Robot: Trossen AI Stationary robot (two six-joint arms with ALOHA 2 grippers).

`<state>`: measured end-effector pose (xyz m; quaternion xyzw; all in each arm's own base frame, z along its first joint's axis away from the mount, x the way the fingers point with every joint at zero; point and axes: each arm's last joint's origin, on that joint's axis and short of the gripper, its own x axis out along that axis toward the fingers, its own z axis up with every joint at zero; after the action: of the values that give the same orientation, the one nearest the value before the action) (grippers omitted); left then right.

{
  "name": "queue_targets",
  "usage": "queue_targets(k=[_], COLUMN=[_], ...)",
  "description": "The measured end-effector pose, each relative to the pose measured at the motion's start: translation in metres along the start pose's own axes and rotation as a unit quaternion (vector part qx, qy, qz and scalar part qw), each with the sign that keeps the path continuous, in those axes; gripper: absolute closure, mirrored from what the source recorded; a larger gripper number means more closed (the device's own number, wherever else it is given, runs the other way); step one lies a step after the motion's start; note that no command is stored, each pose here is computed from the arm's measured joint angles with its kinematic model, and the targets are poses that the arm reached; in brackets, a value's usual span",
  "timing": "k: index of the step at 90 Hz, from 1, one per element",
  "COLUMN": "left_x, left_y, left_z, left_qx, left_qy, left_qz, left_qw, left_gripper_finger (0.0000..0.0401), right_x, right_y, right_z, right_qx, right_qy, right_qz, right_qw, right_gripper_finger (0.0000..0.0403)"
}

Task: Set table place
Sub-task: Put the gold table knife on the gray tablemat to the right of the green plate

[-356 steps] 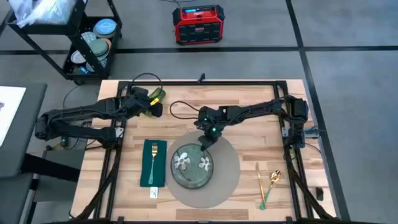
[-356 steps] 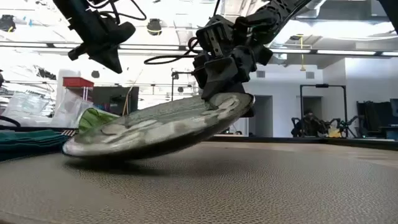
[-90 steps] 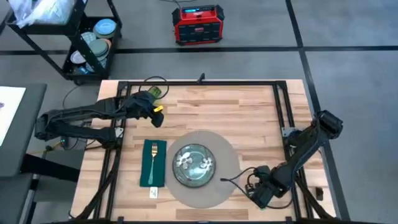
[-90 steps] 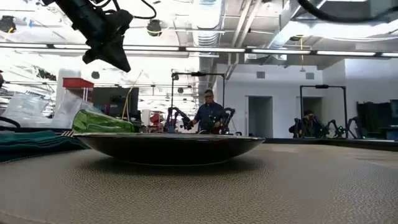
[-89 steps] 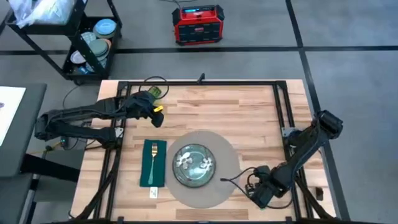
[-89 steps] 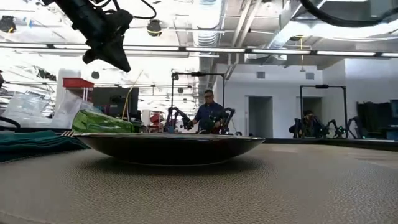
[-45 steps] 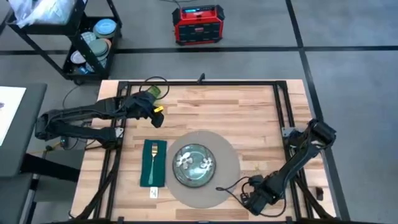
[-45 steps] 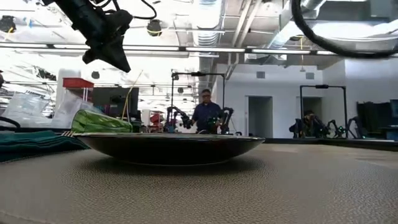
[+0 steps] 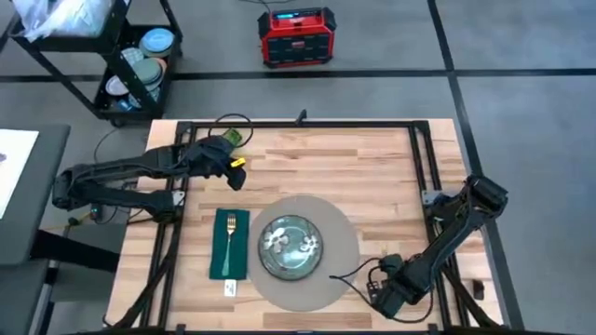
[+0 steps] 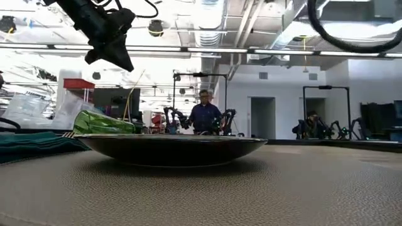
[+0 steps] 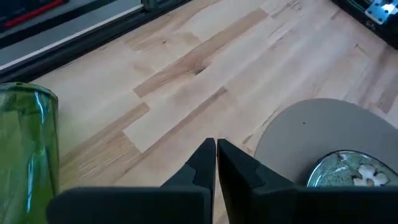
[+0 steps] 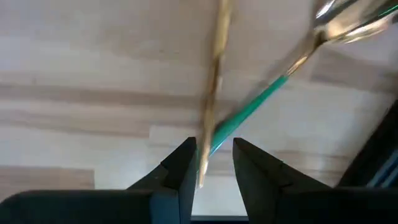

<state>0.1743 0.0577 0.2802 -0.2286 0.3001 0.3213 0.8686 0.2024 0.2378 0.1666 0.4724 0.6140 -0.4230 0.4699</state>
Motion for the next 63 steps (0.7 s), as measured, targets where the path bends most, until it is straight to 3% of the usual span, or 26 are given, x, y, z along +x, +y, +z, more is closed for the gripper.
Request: queue_targets(k=[23,63], left_x=[0.0,0.0], left_y=[0.0,0.0], left_z=[0.0,0.0], left_qx=[-0.004,-0.016], left_qy=[0.0,0.001], left_qz=[0.0,0.0], left_qw=[1.0,1.0], left_gripper_finger=[0.0401,0.0401], right_x=[0.02,0.022], right_y=[0.01,0.007], right_z=[-0.004,-0.001], right_qx=[-0.004,0.01], right_qy=[0.013,0.007], right_qz=[-0.001,-0.031], right_qw=[1.0,0.999], right_gripper_finger=[0.031,0.031])
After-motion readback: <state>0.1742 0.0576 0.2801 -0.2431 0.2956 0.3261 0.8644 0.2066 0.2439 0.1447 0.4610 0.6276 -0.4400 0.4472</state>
